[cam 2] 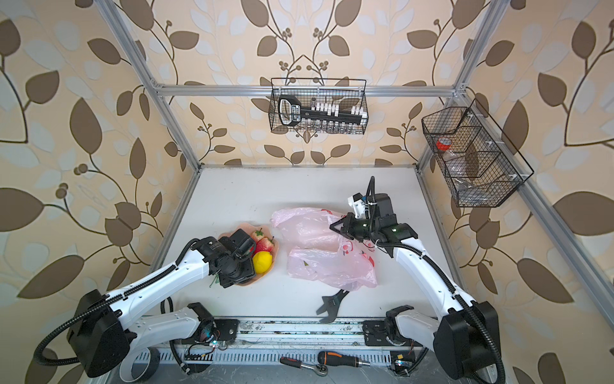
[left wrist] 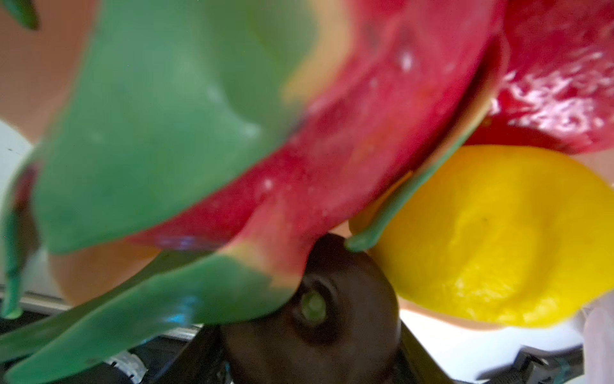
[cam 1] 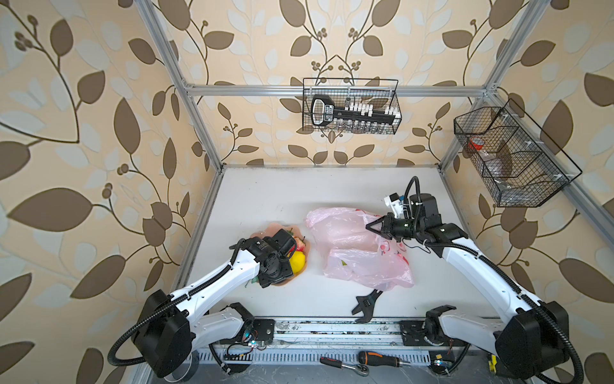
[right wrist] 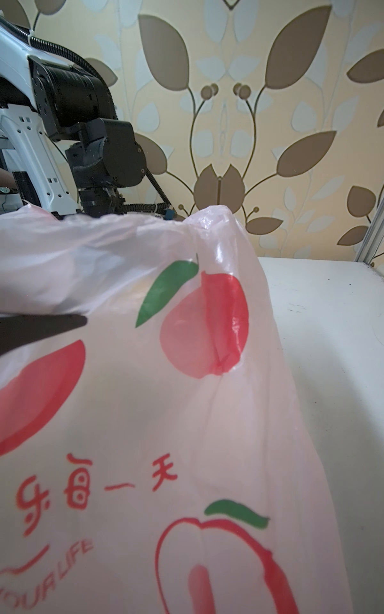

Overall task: Place the fruits into the plastic bag
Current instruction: Pick up the fruit from the plate.

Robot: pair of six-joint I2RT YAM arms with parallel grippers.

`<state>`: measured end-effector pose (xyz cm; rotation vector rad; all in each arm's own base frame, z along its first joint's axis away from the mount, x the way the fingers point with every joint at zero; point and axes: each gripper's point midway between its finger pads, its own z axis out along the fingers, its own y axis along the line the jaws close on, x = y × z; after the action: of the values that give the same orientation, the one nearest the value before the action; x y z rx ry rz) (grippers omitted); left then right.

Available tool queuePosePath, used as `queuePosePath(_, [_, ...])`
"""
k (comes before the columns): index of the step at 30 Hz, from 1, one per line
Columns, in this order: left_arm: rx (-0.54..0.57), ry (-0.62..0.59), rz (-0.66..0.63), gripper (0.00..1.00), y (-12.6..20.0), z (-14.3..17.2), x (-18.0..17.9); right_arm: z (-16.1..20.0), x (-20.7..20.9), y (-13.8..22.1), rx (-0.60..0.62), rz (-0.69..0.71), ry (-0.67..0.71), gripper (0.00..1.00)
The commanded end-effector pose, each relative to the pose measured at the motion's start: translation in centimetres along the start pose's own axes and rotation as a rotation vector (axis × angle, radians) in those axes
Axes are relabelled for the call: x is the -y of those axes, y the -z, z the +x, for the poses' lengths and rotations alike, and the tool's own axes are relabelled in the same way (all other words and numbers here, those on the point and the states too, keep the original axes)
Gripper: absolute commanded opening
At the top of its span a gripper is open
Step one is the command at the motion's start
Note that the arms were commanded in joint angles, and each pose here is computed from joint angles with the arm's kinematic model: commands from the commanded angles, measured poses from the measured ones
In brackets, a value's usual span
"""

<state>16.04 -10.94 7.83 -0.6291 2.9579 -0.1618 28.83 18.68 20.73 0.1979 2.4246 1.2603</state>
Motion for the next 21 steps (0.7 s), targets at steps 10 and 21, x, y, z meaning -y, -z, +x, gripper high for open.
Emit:
queuePosePath(10, [0.091,-0.056,0.088,0.58,6.6,-1.7,1.4,-1.0,-1.1,0.1,0.003,-0.023,0.032,0.0])
queuePosePath(21, [0.094,-0.071,0.173,0.56,7.6,-1.8,3.0,-1.2,-1.1,0.0,0.0,-0.018,0.037,0.0])
